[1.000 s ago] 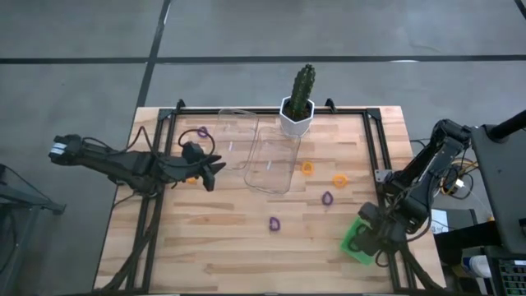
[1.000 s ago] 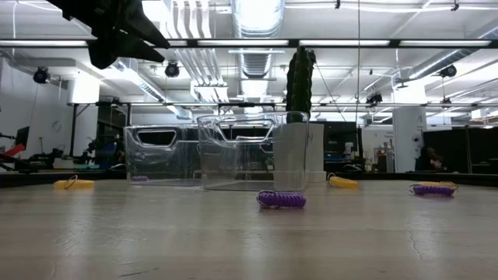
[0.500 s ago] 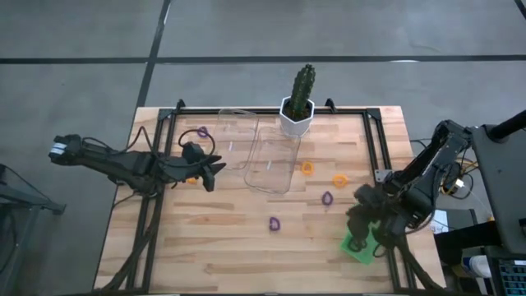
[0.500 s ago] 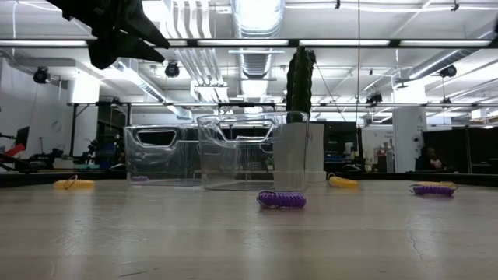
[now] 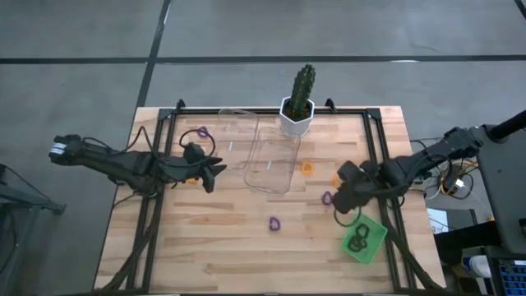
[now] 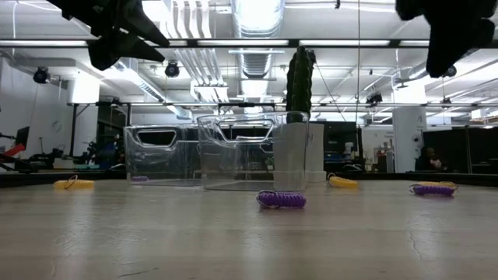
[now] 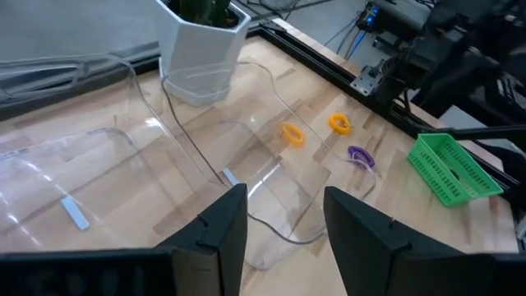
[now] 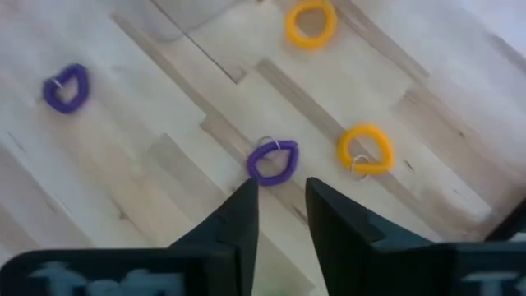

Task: Sort spring keychains
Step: Put the right yellow spring keychain into the left transparent bin

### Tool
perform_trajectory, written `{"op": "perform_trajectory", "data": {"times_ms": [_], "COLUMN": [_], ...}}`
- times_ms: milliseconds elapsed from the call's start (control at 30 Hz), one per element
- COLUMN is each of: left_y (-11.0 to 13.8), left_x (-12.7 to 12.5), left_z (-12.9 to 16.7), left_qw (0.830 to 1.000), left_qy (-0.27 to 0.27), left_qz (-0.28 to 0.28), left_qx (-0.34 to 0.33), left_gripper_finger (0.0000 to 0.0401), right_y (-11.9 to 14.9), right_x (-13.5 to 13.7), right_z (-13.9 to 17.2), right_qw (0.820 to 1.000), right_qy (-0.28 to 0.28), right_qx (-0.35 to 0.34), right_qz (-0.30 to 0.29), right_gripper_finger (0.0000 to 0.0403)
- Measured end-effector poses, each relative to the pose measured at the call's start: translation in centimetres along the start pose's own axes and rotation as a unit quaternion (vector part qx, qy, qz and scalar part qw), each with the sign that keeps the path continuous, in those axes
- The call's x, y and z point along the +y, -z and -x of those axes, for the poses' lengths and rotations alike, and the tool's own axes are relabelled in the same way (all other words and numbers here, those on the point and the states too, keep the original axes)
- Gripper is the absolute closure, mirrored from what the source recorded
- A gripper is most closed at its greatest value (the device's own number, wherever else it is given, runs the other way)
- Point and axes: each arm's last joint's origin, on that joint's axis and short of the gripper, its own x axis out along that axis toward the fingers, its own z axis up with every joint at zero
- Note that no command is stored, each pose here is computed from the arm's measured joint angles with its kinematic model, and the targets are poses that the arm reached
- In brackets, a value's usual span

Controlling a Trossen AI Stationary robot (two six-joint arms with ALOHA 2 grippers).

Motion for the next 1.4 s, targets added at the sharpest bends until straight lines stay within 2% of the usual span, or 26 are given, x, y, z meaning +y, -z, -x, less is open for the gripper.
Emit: {"op": "perform_trajectory", "data": {"times_ms": [167, 333, 567, 700, 833, 1033, 1400], "left_y": [0.0, 0.0, 0.0, 0.0, 0.0, 0.0, 0.1], "left_x": [0.0, 0.0, 0.0, 0.0, 0.0, 0.0, -0.1], "left_z": [0.0, 0.0, 0.0, 0.0, 0.0, 0.0, 0.0], "left_qw": [1.000, 1.000, 1.000, 1.000, 1.000, 1.000, 1.000], "left_qy": [0.008, 0.008, 0.008, 0.008, 0.008, 0.008, 0.023], "left_qz": [0.000, 0.000, 0.000, 0.000, 0.000, -0.001, -0.002], "left_qx": [0.006, 0.006, 0.006, 0.006, 0.006, 0.007, 0.020], "left_gripper_finger": [0.0247, 0.0247, 0.0247, 0.0247, 0.0247, 0.0247, 0.0247], "right_y": [-1.5, -2.4, -3.2, -3.7, -4.0, -4.4, -5.3], "right_x": [-0.8, -1.7, -2.7, -3.1, -3.5, -4.2, -6.1], "right_z": [-0.7, -1.5, -3.1, -4.3, -5.8, -8.2, -11.1], "right_qw": [0.999, 0.997, 0.988, 0.974, 0.958, 0.935, 0.906], "right_qy": [0.000, 0.009, 0.026, 0.055, 0.092, 0.134, 0.184], "right_qx": [0.038, 0.059, 0.100, 0.109, 0.118, 0.150, 0.188], "right_qz": [-0.007, -0.042, -0.119, -0.188, -0.244, -0.292, -0.333], "right_gripper_finger": [0.0253, 0.0203, 0.0139, 0.0117, 0.0110, 0.0121, 0.0146]}}
